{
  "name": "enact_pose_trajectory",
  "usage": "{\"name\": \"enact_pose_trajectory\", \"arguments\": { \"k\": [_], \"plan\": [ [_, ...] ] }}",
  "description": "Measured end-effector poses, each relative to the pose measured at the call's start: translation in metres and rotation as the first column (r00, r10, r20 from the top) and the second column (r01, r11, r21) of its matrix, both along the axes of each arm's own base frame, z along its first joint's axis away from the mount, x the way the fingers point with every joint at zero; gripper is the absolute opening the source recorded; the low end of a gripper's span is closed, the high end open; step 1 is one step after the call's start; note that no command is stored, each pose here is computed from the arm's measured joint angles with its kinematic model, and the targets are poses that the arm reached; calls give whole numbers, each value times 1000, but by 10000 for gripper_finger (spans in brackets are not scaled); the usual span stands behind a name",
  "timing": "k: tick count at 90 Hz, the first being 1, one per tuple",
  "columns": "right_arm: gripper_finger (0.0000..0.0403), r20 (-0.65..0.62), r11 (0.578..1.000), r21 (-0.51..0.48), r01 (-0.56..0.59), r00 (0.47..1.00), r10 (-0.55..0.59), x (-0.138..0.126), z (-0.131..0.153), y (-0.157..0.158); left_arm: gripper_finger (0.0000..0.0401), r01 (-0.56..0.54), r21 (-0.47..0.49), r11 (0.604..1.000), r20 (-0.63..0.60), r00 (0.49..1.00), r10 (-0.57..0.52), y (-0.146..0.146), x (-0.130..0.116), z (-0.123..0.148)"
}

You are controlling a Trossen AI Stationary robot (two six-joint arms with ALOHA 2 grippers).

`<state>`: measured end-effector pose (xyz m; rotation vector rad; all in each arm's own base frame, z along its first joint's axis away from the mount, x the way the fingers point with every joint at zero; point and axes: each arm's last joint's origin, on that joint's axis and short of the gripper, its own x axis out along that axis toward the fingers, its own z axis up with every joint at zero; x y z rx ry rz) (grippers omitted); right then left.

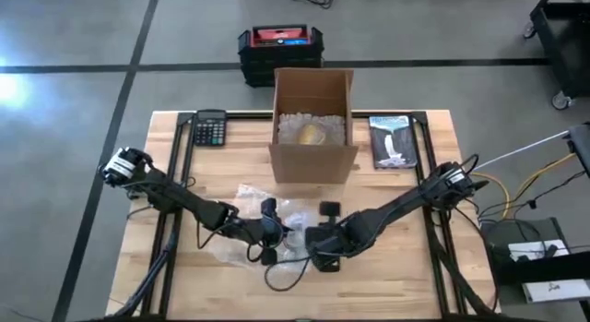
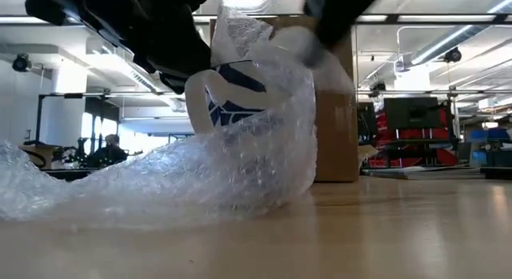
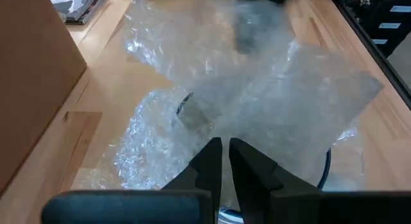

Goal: Wrap mug
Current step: Wrap the blue mug in bubble wrap

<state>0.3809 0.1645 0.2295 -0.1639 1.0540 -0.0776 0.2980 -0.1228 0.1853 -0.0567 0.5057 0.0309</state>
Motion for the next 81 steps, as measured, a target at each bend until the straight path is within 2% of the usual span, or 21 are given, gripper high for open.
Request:
{"name": "enact_pose_trajectory", "arguments": {
  "k": [13, 35, 48, 60, 72, 81],
  "plan": [
    [0, 116, 999, 14, -50, 992, 48, 18, -4, -2, 20, 0, -1, 1000, 2, 1000, 0, 0, 0, 0],
    [0, -34, 997, 60, -42, 998, 44, 32, -54, -8, 20, 10, -17, 1000, 22, 1000, -9, 0, -2, 7],
    [0, -66, 997, 63, -43, 997, 47, 32, -63, -7, 20, 55, -83, 995, 84, 995, -48, 3, -12, 33],
    [0, -58, 997, 55, -57, 996, 60, 31, -58, -8, 20, 66, -109, 992, 144, 988, -50, 3, -20, 51],
    [0, -50, 997, 51, -58, 997, 60, 31, -56, -10, 20, 56, -110, 992, 138, 990, -41, 3, -18, 46],
    [0, -32, 998, 49, -45, 998, 47, 33, -54, -13, 20, 55, -108, 993, 78, 996, -47, -2, -11, 27]
  ]
}}
